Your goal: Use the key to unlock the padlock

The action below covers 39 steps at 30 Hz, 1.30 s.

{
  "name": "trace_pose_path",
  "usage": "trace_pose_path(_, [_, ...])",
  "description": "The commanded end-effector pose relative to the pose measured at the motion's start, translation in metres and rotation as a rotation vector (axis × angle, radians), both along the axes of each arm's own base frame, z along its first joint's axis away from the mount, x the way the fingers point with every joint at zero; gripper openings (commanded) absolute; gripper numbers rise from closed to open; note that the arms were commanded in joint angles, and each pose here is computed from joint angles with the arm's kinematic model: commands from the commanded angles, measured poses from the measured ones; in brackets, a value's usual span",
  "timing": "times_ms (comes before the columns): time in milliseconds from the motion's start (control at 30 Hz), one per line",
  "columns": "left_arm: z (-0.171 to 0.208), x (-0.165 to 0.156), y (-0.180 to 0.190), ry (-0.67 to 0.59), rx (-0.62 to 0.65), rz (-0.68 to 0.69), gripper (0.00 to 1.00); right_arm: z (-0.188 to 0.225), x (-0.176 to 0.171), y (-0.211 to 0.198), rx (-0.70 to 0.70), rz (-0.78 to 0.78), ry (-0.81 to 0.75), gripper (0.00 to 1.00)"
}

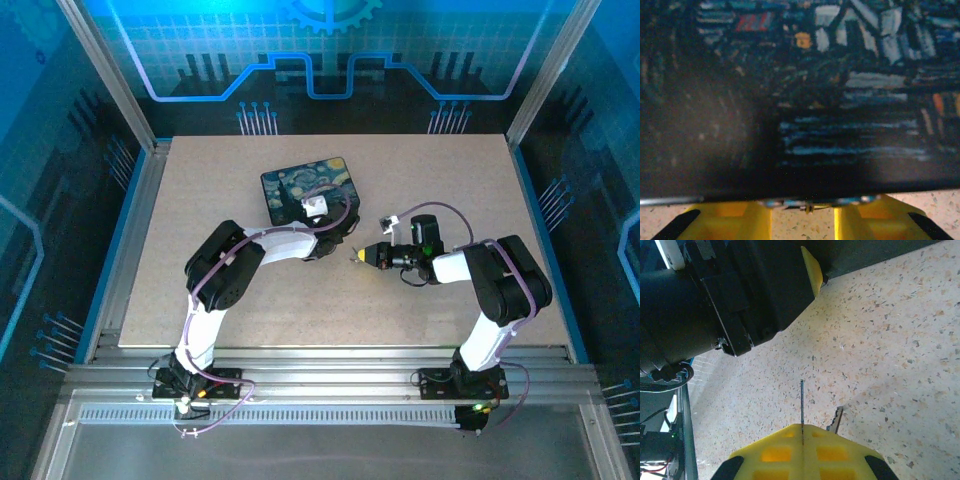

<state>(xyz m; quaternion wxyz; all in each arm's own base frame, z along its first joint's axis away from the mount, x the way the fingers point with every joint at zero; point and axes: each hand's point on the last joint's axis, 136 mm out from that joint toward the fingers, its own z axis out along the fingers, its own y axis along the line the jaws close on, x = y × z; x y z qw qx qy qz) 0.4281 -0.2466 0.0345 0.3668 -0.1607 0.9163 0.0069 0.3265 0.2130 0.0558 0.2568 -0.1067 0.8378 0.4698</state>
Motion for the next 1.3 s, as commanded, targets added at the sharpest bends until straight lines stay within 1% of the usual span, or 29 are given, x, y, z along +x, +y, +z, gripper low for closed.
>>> trace_pose_path(0, [0.004,0.002,0.004,-0.035,0.043,-0.008,0.21,0.005,-0.003,0.006,0.017,0.031,-0.007,0.0])
trace_pose_path(67, [0.009,-0.001,0.004,-0.025,0.036,-0.024,0.2,0.004,-0.007,0.009,0.013,0.041,-0.005,0.0])
trace_pose_path(133, [0.016,-0.006,0.001,0.009,0.023,-0.052,0.14,0.005,-0.01,0.012,0.012,0.055,-0.006,0.0])
trace_pose_path(267, [0.033,-0.017,-0.004,0.071,0.009,-0.118,0.1,0.005,-0.017,0.017,0.003,0.063,-0.013,0.0])
trace_pose_path(400, [0.05,-0.027,0.001,0.103,-0.037,-0.15,0.05,0.007,-0.02,0.019,0.005,0.065,-0.014,0.0])
trace_pose_path(467, [0.057,-0.034,0.002,0.13,-0.051,-0.166,0.0,0.01,-0.022,0.023,0.005,0.076,-0.019,0.0])
trace_pose_path(600, [0.071,-0.047,0.001,0.183,-0.084,-0.208,0.0,0.011,-0.027,0.03,-0.003,0.092,-0.027,0.0])
trace_pose_path(700, [0.073,-0.059,-0.002,0.27,-0.167,-0.222,0.0,0.013,-0.03,0.039,0.008,0.111,-0.035,0.0])
trace_pose_path(800, [0.074,-0.07,-0.006,0.364,-0.262,-0.223,0.0,0.019,-0.032,0.051,0.03,0.144,-0.075,0.0])
trace_pose_path(933, [0.08,-0.08,-0.011,0.453,-0.345,-0.235,0.0,0.022,-0.031,0.063,0.055,0.162,-0.102,0.0])
trace_pose_path(1100, [0.084,-0.087,-0.014,0.533,-0.457,-0.216,0.0,0.025,-0.032,0.071,0.075,0.163,-0.145,0.0])
trace_pose_path(1267, [0.087,-0.092,-0.017,0.571,-0.512,-0.212,0.0,0.03,-0.032,0.076,0.074,0.164,-0.186,0.0])
